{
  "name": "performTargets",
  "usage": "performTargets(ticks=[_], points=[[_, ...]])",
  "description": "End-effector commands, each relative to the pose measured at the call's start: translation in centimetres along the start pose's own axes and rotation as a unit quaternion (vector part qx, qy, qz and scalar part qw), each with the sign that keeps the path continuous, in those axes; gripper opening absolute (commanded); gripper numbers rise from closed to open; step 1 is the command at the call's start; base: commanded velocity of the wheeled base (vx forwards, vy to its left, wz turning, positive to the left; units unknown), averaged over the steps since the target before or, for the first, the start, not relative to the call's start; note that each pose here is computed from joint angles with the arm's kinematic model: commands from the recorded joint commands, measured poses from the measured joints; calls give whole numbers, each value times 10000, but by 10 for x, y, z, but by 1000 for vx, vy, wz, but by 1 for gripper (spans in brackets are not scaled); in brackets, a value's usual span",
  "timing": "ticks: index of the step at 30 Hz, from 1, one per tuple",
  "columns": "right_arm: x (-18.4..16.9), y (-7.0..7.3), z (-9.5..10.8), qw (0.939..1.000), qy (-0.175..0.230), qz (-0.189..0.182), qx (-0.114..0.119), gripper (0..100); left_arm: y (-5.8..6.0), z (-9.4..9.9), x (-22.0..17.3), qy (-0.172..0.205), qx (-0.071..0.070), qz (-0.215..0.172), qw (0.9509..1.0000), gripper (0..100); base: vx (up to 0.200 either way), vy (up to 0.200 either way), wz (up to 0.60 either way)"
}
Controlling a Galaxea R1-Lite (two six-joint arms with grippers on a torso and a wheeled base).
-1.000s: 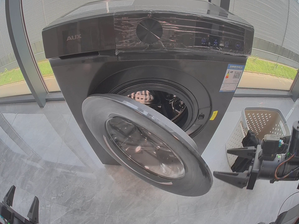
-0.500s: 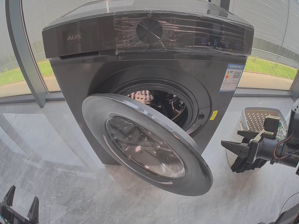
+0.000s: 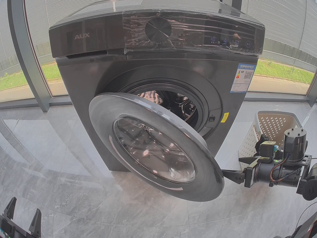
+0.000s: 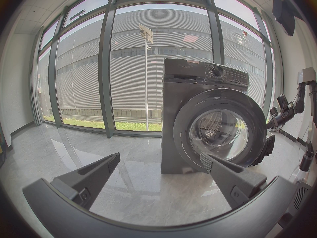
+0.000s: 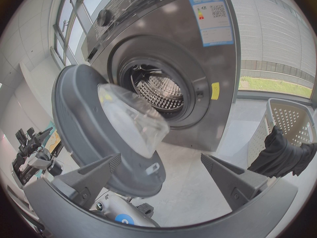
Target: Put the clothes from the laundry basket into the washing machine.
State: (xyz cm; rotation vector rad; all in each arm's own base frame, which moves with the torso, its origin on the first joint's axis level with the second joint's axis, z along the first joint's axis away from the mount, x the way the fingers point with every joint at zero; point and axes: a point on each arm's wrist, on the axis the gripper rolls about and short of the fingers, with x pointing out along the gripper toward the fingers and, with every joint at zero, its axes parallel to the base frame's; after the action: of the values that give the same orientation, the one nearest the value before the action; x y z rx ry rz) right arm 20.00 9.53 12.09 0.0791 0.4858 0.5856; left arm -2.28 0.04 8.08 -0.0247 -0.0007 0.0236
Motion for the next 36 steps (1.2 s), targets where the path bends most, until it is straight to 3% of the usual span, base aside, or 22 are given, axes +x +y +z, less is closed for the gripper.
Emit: performTargets(ticks=[1, 6, 11, 20, 24, 28, 36], points=[[17, 7, -28, 9982, 555, 198, -54, 100, 0, -4, 0, -13, 0, 4, 10000, 100, 0, 0, 0], [15, 23, -31, 9980, 246, 542, -223, 100, 0, -4, 0, -13, 0, 4, 10000, 100, 0, 0, 0], [19, 20, -24, 9985, -11, 506, -230, 100, 0, -4, 0, -13, 0, 4, 10000, 100, 0, 0, 0], [53, 15, -13, 9998, -98, 82, -128, 100, 0, -5, 0, -6, 1, 4, 10000, 100, 0, 0, 0], [77, 14, -4, 9998, -183, -1, 86, 100, 0, -5, 0, -6, 1, 4, 10000, 100, 0, 0, 0], [105, 7, -6, 9992, -160, -354, 109, 100, 0, -4, 0, -13, 0, 4, 10000, 100, 0, 0, 0], [138, -3, -11, 9978, -91, -634, 143, 100, 0, -4, 0, -13, 0, 4, 10000, 100, 0, 0, 0]])
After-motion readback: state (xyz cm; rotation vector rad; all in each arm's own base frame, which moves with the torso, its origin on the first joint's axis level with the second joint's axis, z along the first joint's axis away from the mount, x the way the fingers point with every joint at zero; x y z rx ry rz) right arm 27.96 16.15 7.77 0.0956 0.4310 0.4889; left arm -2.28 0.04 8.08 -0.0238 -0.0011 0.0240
